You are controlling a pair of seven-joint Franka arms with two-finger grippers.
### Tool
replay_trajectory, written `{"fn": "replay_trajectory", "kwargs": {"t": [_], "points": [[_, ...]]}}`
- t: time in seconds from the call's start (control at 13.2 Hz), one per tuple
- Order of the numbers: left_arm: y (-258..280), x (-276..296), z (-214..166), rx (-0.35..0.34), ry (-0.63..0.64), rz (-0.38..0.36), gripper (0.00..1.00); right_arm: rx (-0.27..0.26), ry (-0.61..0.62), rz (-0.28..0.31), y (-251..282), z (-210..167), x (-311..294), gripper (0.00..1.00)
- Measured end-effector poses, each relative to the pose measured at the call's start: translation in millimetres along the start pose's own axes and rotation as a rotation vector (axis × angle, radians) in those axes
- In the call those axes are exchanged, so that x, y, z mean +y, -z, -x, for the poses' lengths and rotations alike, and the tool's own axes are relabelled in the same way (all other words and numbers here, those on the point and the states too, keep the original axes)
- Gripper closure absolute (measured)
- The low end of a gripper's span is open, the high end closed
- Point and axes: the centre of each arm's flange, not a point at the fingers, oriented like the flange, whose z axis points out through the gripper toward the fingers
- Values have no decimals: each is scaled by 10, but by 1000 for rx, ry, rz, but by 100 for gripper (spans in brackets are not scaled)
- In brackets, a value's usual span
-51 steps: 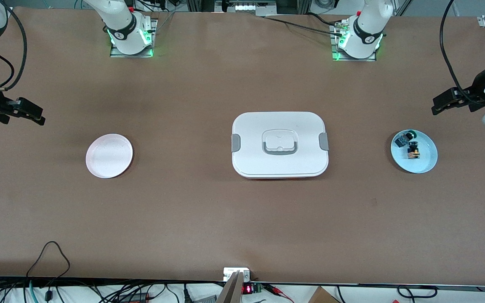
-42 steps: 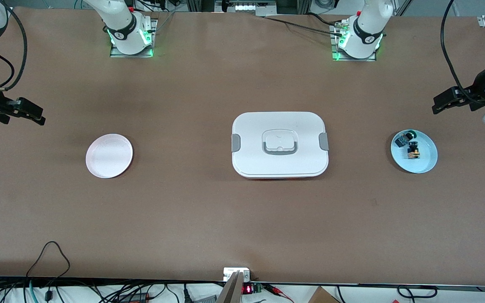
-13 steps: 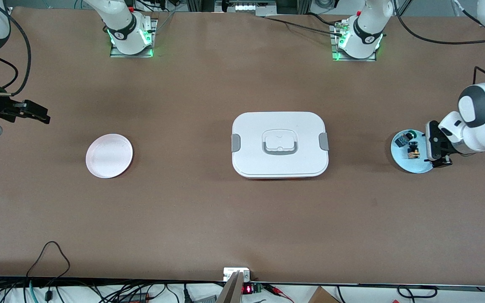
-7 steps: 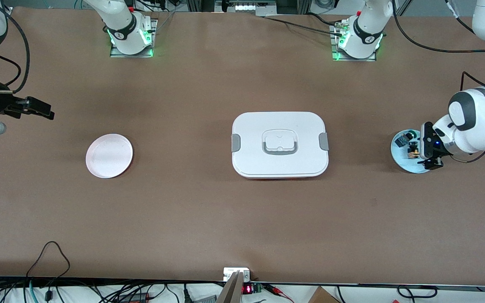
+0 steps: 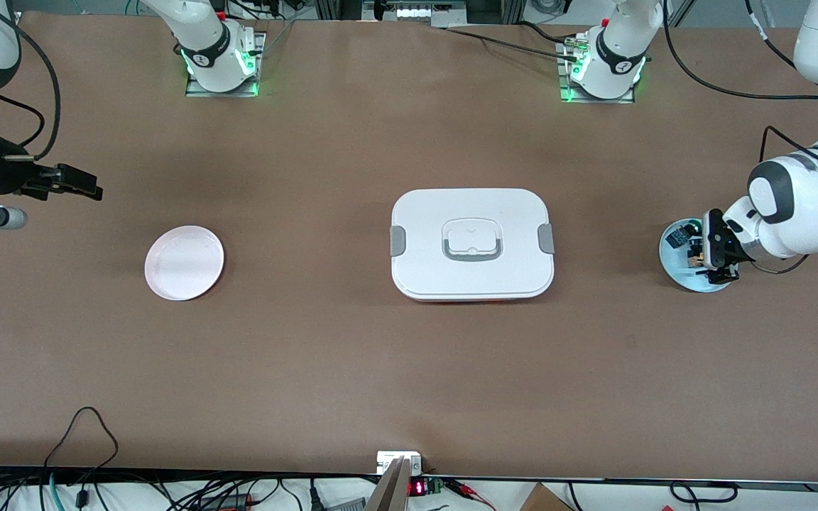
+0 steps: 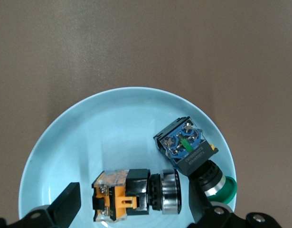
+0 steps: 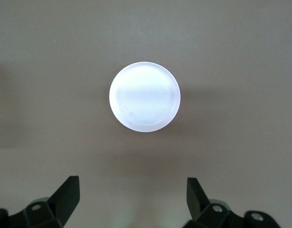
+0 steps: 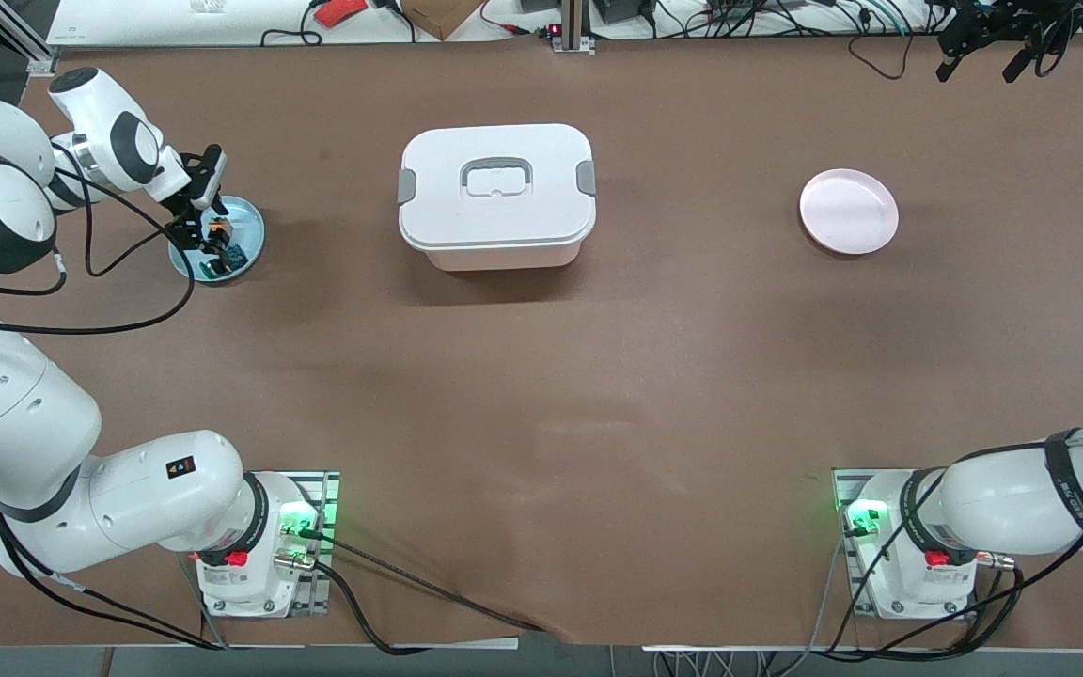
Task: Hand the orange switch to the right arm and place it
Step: 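Lower the left gripper and grasp the orange switch block, then lift the switch to the box while the right gripper reaches toward it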
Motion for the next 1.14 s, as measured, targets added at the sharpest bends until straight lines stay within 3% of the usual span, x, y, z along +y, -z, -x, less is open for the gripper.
{"fn": "replay_trajectory", "kwargs": {"t": [0.15,0.45,0.76,0.98,1.14], "points": [[-9,-1,-13,3,-2,1,0,-25,7,-10,-121,-51,-56,0],[-31,8,-3,7,2,3,0,-85,-10,-148,-383,-152,-177,0],[-59,12,-1,26,8,2,4,-118,5,-188,-360,-100,-300,0],[-76,9,6,46,-33,-9,28,-138,6,-241,-364,-76,-365,0],[-71,17,33,51,-44,-14,28,-155,10,-299,-363,-58,-448,0]]}}
